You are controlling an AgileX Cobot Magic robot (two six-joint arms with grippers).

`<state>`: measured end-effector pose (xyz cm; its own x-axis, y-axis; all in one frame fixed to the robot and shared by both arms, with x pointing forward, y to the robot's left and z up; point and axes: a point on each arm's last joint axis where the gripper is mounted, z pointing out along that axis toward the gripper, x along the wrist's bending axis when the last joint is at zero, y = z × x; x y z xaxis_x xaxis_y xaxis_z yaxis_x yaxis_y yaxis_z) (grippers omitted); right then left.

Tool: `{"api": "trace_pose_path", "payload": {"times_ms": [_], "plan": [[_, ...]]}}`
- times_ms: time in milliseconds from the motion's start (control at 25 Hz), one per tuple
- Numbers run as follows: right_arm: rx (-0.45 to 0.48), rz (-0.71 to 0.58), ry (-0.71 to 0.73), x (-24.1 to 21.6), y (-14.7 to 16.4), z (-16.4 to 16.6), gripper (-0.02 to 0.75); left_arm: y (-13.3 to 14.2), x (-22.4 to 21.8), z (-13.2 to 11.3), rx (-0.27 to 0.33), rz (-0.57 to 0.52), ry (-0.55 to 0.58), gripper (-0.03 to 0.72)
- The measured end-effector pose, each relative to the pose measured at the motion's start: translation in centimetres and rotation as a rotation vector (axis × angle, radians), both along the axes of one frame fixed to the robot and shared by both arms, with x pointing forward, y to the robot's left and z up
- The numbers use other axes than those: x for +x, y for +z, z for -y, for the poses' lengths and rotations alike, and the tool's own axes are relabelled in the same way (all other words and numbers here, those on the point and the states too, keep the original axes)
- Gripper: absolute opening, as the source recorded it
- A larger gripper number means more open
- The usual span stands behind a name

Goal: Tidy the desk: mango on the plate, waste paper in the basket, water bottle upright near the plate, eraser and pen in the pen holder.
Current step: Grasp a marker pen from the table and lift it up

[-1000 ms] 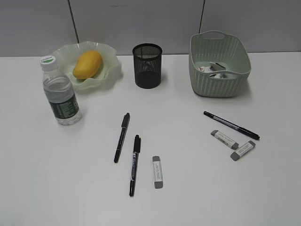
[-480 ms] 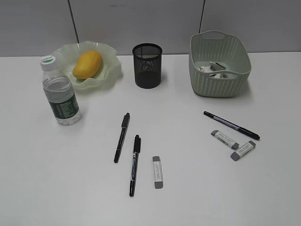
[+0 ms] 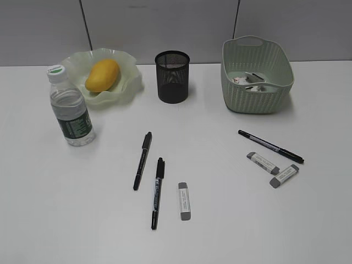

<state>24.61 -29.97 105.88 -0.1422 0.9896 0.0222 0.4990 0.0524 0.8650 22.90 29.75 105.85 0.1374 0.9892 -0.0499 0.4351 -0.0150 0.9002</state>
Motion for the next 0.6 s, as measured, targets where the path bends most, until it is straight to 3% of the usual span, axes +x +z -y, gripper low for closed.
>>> {"api": "trace_pose_path", "payload": {"times_ms": [280,600], "plan": [[-0.071,-0.134,0.064,4.1,2.6,-1.0,0.521,0.0,0.0,0.0,0.000,0.000,0.000,0.634],[-0.223,-0.389,0.201,11.4,2.6,-2.6,0.519,0.0,0.0,0.0,0.000,0.000,0.000,0.594]]}}
